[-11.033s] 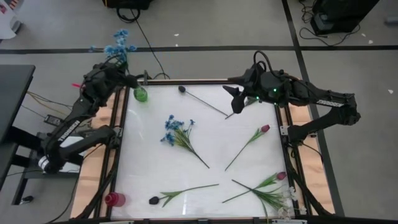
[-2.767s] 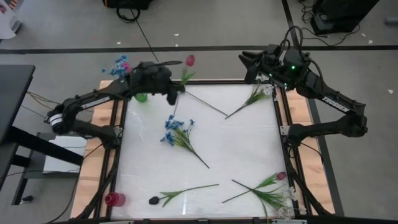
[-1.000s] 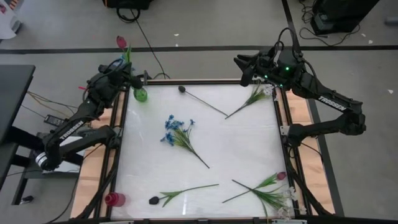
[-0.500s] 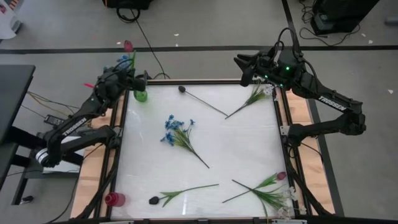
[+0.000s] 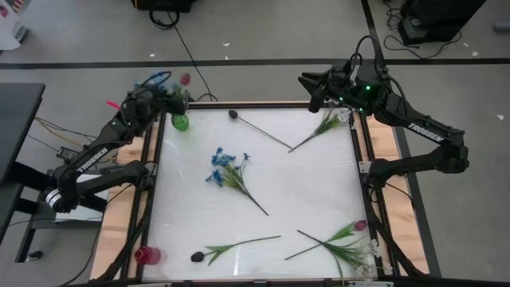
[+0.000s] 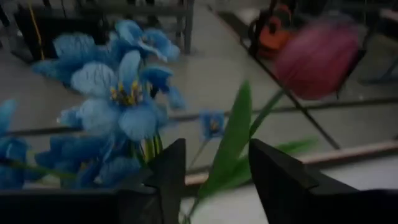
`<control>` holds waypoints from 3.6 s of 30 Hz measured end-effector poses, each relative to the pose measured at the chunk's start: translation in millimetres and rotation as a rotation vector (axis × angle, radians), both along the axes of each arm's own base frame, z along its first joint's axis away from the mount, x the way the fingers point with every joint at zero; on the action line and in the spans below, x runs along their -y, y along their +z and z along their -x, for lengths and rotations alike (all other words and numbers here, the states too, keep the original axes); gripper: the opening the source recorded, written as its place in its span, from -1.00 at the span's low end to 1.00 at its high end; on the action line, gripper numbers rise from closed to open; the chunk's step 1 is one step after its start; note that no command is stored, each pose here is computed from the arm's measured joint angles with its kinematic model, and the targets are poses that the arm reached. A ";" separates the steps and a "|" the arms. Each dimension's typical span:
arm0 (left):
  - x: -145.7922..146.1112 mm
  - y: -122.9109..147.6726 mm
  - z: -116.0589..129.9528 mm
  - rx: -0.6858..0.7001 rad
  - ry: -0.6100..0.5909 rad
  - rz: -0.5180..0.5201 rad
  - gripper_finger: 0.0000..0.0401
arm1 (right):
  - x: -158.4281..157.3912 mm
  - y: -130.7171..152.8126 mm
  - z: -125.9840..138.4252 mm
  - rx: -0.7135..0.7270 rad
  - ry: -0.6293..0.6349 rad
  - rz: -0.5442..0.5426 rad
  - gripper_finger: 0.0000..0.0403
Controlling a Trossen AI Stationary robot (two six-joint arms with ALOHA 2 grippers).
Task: Sort flowers into vase by color
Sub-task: Put the top red tulip into the green vase, then put the red tulip into the green vase
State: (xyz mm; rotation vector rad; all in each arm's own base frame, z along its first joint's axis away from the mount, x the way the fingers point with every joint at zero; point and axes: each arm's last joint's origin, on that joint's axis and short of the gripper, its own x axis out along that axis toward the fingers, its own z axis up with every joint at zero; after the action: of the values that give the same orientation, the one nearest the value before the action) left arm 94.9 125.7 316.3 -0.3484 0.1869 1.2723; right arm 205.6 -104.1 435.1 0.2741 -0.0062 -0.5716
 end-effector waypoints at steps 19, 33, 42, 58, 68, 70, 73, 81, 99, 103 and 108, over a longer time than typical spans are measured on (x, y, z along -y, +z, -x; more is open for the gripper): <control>40.9 85.3 16.5 0.098 -0.178 0.128 -0.01 | -2.0 -56.8 19.9 -0.331 -0.057 -0.594 -0.39; 39.9 38.6 -111.4 -0.002 -0.582 0.300 -0.17 | -39.6 -120.7 11.5 -0.640 0.094 -0.754 -0.39; 80.5 21.3 -150.9 -0.045 -0.982 0.426 -0.17 | -65.5 -149.2 -16.0 -0.544 0.407 -0.584 -0.39; 142.6 11.4 -152.9 -0.211 -1.312 0.473 -0.17 | -151.2 -182.6 -73.7 -0.286 0.396 -0.605 -0.40; 175.0 -2.7 -162.2 -0.259 -1.292 0.537 -0.17 | -238.9 -231.7 -68.9 -0.426 0.021 -1.382 -0.40; 180.1 -8.2 -166.6 -0.283 -1.293 0.536 -0.17 | -256.9 -238.8 -57.0 -0.456 -0.069 -1.460 -0.40; 186.9 -17.0 -175.2 -0.301 -1.294 0.545 -0.17 | -270.5 -242.3 -34.8 -0.528 -0.232 -1.544 -0.40; 210.4 -36.0 -189.1 -0.330 -1.321 0.585 -0.17 | -260.5 -231.6 -1.4 -0.810 -0.373 -1.535 -0.40; 229.5 -39.2 -184.7 -0.350 -1.360 0.608 -0.17 | -282.9 -265.7 16.3 -1.119 -0.617 -1.483 -0.40; 229.5 -39.2 -184.7 -0.350 -1.359 0.609 -0.17 | -289.5 -274.8 10.2 -1.126 -0.601 -1.514 -0.40; 229.5 -39.2 -184.6 -0.349 -1.357 0.611 -0.17 | -293.6 -287.1 5.1 -1.116 -0.608 -1.504 -0.40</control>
State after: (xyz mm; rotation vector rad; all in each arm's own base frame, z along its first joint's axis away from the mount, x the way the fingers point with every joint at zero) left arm 279.5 -103.8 277.0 -0.3918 0.9394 -0.1158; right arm 200.6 189.5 148.0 1.4000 1.5175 -1.1949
